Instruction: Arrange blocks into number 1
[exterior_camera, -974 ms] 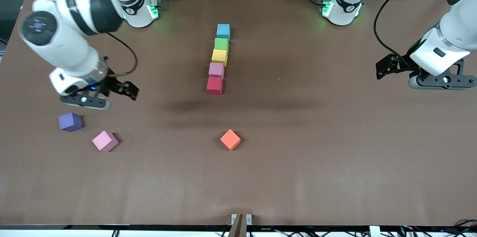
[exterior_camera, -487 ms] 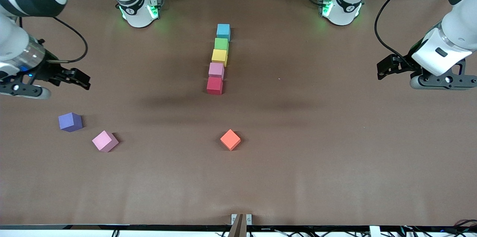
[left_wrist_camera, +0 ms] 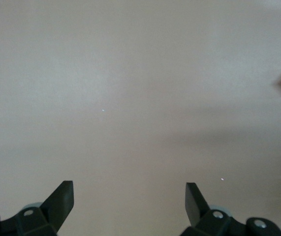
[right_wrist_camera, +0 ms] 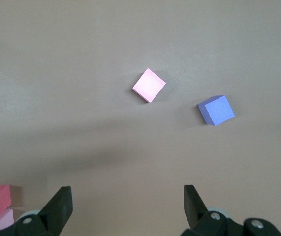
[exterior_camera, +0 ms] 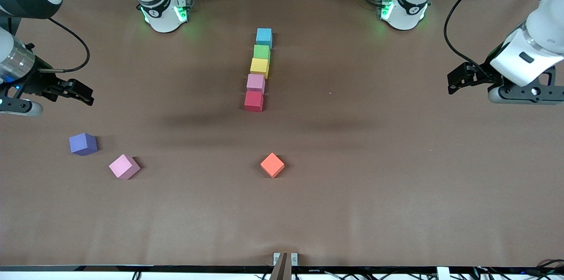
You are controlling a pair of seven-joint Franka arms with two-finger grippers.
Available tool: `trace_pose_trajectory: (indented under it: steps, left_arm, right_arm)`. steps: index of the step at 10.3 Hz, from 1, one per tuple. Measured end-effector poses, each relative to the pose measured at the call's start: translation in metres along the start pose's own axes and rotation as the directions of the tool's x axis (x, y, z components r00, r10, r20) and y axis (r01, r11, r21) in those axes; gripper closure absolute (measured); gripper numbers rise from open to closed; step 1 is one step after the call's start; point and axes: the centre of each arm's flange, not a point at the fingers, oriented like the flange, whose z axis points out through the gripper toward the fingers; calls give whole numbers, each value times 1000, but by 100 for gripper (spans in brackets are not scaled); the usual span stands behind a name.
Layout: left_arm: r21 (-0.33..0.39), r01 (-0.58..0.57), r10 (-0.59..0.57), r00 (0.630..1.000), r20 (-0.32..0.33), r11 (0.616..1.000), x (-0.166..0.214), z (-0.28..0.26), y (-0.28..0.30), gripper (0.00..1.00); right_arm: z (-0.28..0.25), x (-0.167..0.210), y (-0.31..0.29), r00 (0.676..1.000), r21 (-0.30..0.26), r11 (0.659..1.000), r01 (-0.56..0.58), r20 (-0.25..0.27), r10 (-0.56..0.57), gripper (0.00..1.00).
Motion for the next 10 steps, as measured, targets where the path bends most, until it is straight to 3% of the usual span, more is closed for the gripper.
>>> trace_pose_trajectory:
  steps: [10]
  left_arm:
    - [0, -6, 6, 1000, -2, 1000, 0, -1, 3, 0]
  right_arm:
    - [-11, 4, 18, 998, 0, 998, 56, -15, -56, 0]
